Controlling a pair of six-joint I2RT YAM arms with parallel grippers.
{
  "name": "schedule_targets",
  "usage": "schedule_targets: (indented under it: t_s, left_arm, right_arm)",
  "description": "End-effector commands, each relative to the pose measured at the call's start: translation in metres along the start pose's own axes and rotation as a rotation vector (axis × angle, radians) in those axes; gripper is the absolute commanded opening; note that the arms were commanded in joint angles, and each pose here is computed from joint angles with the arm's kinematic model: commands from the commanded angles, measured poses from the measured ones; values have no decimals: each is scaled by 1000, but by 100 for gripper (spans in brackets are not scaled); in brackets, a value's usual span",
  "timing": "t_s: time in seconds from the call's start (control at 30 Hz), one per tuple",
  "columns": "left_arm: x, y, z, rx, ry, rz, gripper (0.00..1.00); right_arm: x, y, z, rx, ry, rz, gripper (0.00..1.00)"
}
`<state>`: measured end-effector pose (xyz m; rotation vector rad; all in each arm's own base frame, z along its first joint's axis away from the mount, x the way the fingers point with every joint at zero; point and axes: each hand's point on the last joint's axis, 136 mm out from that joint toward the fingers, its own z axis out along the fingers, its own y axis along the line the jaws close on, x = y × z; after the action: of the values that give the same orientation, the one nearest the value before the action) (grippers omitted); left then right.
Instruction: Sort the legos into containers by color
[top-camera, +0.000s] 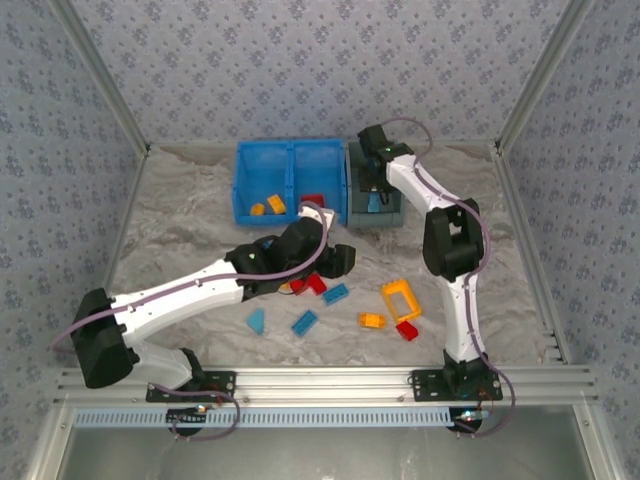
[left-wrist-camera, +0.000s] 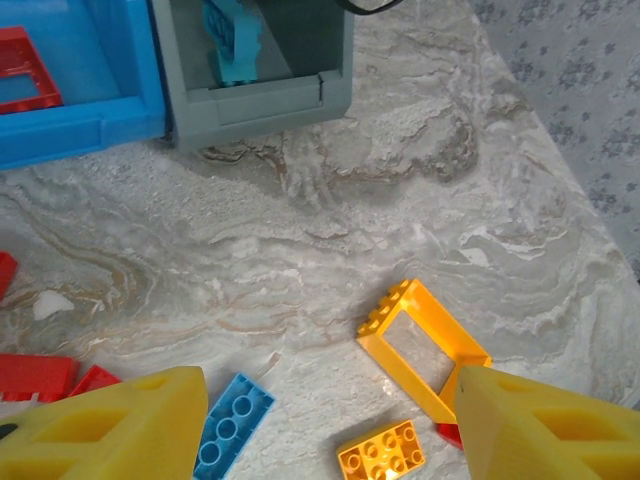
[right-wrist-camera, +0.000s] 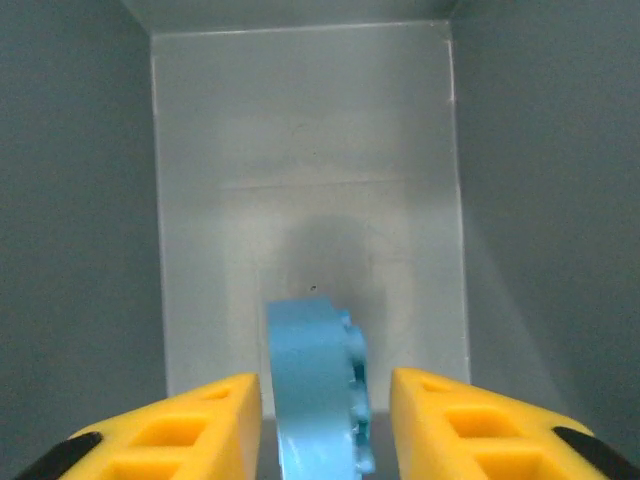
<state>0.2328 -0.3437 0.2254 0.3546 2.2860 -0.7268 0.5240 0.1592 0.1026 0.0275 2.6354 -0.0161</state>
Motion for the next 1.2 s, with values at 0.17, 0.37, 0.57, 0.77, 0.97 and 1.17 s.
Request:
schedule_targets:
  t_s: [0.17, 0.37, 0.57, 0.77, 0.97, 1.17]
  left_arm:
    - [0, 39, -3, -199, 88, -10, 66]
    - [9, 101, 25, -306, 238, 24, 71]
    - [13, 146, 69, -353, 352, 42, 74]
    - [18, 172, 109, -410, 436, 113, 76]
    - [27, 195, 130, -462, 475, 117, 75]
    - [32, 206, 133, -488, 482, 121, 72]
  right_arm:
    - [-30, 4, -88, -34, -157, -3, 49]
    - [5, 16, -180, -169, -346, 7, 55]
    - [120, 45, -221, -394, -408, -55, 66]
    - [206, 44, -230, -487, -368, -81, 69]
    - [236, 36, -224, -476, -326, -68, 70]
    - [237, 37, -225, -477, -323, -80, 70]
